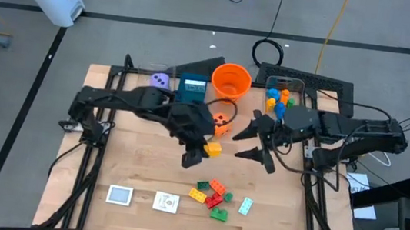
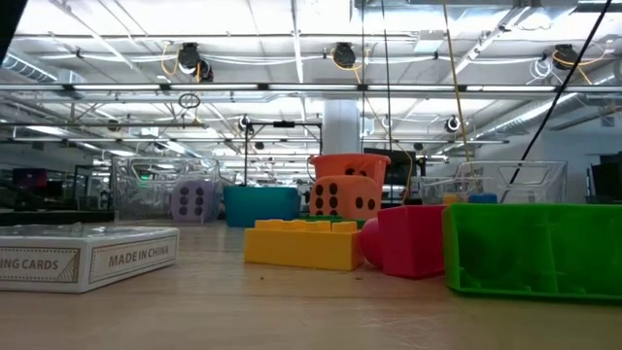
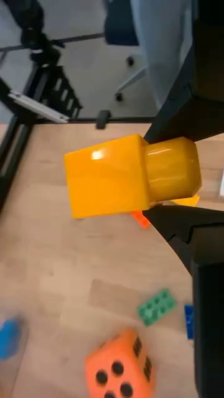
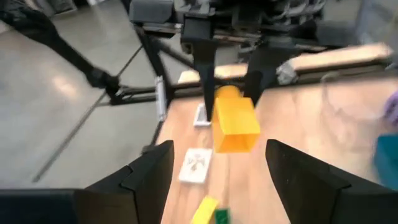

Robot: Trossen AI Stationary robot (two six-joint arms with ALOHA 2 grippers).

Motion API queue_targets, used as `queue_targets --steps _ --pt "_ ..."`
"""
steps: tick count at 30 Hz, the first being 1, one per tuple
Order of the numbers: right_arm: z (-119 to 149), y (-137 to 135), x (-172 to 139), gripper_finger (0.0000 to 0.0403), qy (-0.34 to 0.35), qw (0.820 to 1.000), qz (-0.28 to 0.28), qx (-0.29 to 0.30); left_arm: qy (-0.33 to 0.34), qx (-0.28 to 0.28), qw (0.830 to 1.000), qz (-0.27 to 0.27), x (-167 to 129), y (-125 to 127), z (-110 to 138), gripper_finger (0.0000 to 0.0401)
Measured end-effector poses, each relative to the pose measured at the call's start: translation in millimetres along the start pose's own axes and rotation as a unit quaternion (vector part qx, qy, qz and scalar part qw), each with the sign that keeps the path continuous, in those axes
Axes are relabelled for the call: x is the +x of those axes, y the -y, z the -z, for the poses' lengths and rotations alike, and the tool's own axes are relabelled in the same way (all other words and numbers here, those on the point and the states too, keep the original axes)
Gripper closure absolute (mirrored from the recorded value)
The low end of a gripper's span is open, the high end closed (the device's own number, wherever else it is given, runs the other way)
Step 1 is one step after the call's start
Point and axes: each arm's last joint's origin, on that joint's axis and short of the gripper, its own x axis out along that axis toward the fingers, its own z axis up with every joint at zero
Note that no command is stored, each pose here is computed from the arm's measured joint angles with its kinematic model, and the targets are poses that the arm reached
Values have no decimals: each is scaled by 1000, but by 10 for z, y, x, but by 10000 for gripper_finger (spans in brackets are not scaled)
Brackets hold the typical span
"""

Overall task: Pick & Place Toys
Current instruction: Put the yellow game piece into the right transparent bin

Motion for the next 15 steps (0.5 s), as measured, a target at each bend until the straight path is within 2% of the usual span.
queue_targets --steps 8,15 --pt "104 22 242 142 -47 999 -4 6 -26 9 999 21 296 -1 -131 254" --pt "190 73 454 140 -79 997 2 6 -17 16 1000 21 301 5 -168 254"
